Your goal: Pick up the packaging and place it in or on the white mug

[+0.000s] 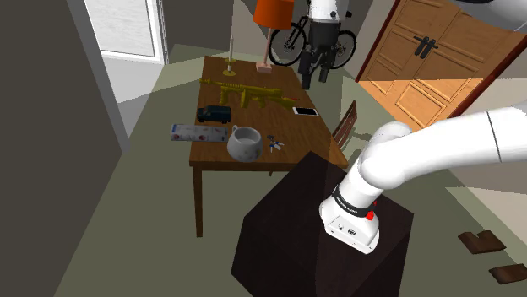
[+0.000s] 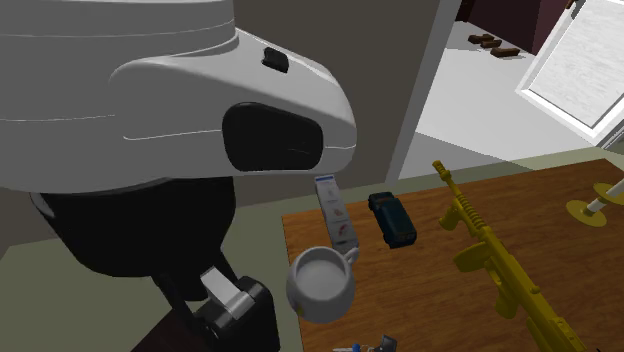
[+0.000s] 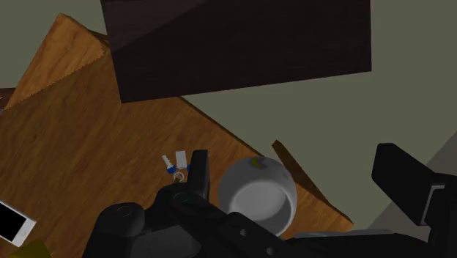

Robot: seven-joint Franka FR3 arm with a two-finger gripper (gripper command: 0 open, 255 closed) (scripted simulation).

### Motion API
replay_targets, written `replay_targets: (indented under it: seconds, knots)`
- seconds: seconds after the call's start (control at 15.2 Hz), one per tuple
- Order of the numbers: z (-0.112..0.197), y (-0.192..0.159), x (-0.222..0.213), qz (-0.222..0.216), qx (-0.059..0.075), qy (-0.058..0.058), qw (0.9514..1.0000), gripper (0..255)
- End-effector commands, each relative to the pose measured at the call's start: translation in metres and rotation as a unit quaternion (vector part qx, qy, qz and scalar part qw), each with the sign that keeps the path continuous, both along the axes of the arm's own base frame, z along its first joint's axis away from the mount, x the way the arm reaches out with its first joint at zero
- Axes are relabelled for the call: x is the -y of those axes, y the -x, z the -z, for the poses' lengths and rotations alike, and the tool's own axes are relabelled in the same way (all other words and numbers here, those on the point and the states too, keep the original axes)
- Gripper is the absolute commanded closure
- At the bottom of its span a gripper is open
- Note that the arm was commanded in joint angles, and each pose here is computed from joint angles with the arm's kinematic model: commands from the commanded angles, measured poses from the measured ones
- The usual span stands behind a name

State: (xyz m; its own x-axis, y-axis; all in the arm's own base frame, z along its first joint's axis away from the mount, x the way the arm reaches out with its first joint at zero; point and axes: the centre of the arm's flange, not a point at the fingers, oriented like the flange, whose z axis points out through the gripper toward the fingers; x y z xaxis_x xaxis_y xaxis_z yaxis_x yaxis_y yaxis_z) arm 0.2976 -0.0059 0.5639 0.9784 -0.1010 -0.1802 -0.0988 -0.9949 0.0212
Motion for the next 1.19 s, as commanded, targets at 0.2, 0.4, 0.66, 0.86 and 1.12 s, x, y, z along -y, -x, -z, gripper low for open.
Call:
replay_targets:
  seconds: [0.2, 0.4, 0.66, 0.86, 1.12]
  knots:
    - [0.027, -0.026, 0.004, -0.026, 0.006, -0.003, 0.9996, 0]
    - [0.054, -0.053, 0.006, -0.051, 0.013, -0.006, 0.9986, 0]
    - [0.089, -0.090, 0.007, -0.085, 0.021, -0.009, 0.9961, 0]
    - [0.115, -0.117, 0.005, -0.111, 0.027, -0.012, 0.9934, 0]
    - [0.149, -0.155, 0.001, -0.145, 0.035, -0.016, 0.9887, 0]
